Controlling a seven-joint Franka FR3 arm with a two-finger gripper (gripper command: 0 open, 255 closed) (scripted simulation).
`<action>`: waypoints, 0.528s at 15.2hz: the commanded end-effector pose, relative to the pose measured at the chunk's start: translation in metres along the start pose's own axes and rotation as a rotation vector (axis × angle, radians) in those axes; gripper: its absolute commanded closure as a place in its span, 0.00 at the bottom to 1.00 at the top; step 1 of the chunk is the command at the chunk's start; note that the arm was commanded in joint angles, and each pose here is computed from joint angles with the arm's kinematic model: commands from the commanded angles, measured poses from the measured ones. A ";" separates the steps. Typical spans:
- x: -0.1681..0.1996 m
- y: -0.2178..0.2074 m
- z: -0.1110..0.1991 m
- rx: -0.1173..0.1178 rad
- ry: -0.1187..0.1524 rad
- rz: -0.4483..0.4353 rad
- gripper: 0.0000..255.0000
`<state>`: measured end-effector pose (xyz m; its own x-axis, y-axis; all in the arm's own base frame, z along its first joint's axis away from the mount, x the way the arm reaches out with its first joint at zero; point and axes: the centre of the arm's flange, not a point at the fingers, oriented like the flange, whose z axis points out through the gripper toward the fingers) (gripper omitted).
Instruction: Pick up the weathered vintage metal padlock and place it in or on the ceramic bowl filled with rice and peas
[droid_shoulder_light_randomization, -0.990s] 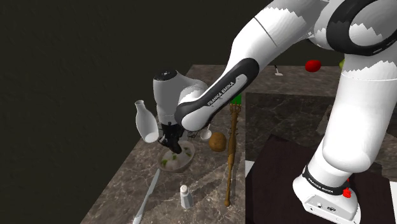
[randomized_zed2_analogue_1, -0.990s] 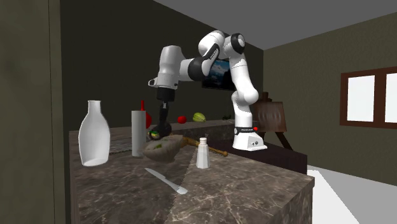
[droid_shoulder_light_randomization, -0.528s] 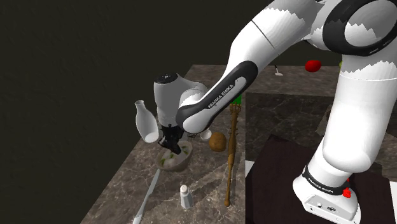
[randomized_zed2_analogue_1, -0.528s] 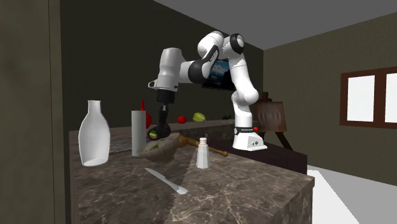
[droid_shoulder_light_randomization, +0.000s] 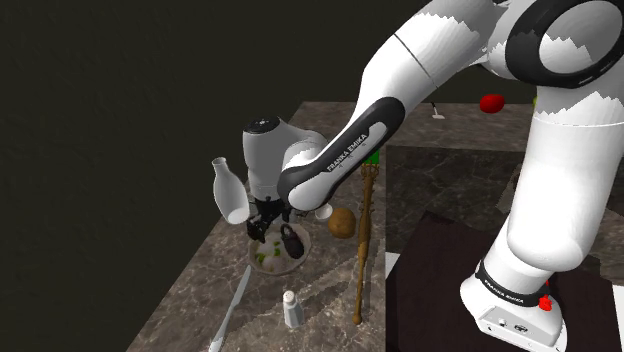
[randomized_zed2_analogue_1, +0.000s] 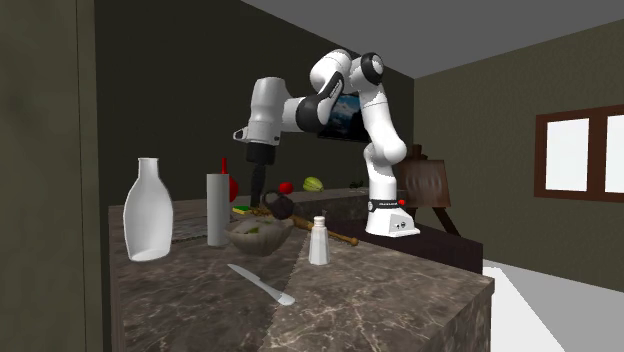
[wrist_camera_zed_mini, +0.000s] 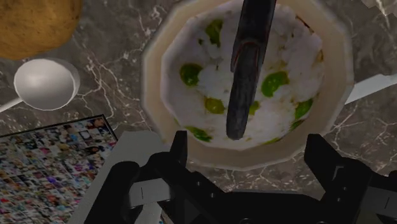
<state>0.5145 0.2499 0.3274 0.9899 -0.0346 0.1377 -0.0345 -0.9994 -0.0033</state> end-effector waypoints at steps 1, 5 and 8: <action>0.000 0.000 -0.013 0.000 0.000 0.000 0.00; 0.000 0.000 -0.050 0.000 0.000 0.000 0.00; 0.000 0.000 -0.050 0.000 0.000 0.000 0.00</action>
<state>0.5079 0.2500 0.3768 0.9898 -0.0345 0.1380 -0.0344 -0.9994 -0.0033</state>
